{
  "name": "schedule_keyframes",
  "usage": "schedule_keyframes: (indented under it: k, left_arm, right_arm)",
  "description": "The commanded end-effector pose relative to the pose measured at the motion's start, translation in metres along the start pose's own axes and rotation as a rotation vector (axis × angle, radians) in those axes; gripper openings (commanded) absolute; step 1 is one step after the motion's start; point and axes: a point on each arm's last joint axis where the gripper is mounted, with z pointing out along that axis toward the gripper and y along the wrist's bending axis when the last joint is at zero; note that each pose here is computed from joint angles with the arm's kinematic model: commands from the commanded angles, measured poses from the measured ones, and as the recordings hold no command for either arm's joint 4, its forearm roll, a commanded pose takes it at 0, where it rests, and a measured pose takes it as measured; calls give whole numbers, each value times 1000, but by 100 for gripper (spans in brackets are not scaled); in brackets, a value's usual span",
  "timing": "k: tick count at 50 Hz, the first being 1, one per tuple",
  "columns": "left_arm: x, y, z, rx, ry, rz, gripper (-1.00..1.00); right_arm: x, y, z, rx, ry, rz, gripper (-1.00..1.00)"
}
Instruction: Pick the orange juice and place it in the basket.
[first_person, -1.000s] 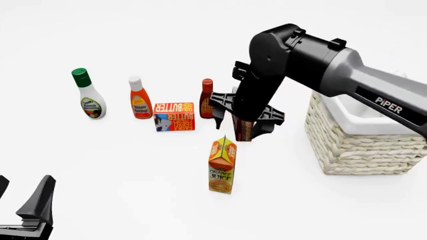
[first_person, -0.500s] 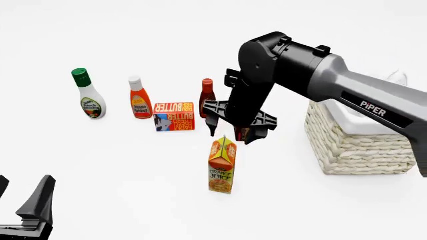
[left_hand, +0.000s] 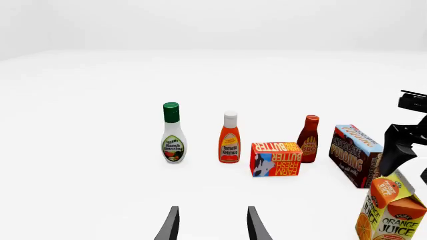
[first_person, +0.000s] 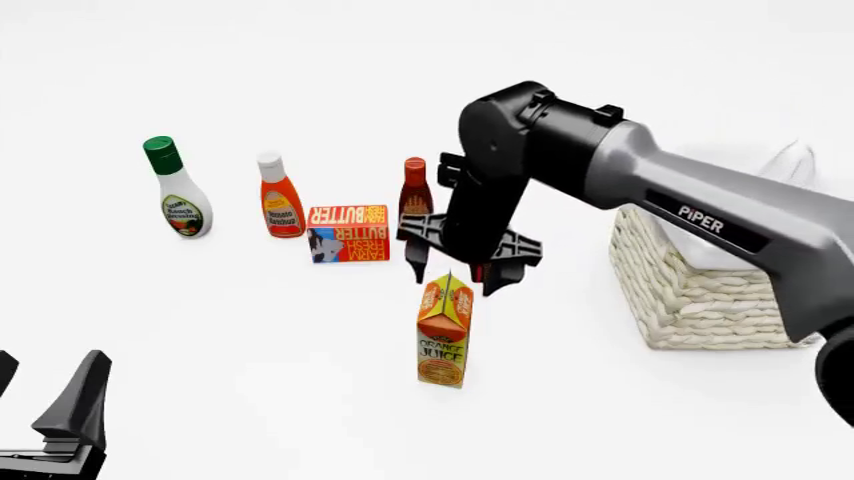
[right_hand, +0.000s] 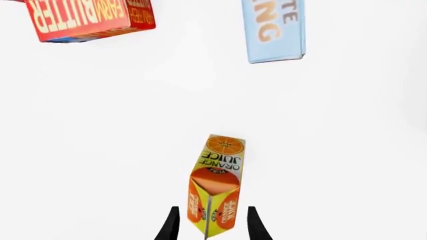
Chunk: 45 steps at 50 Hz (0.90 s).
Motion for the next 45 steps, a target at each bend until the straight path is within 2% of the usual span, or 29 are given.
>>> schedule_keyframes:
  k: [1, 23, 45]
  left_arm:
    - [0, 0, 0, 0, -1, 1, 100]
    - [0, 0, 0, 0, -1, 1, 100]
    - [0, 0, 0, 0, -1, 1, 100]
  right_arm:
    - [1, 2, 5, 8, 10, -7, 100]
    - [8, 9, 9, 13, 21, -17, 100]
    - [9, 5, 19, 28, 36, -11, 100]
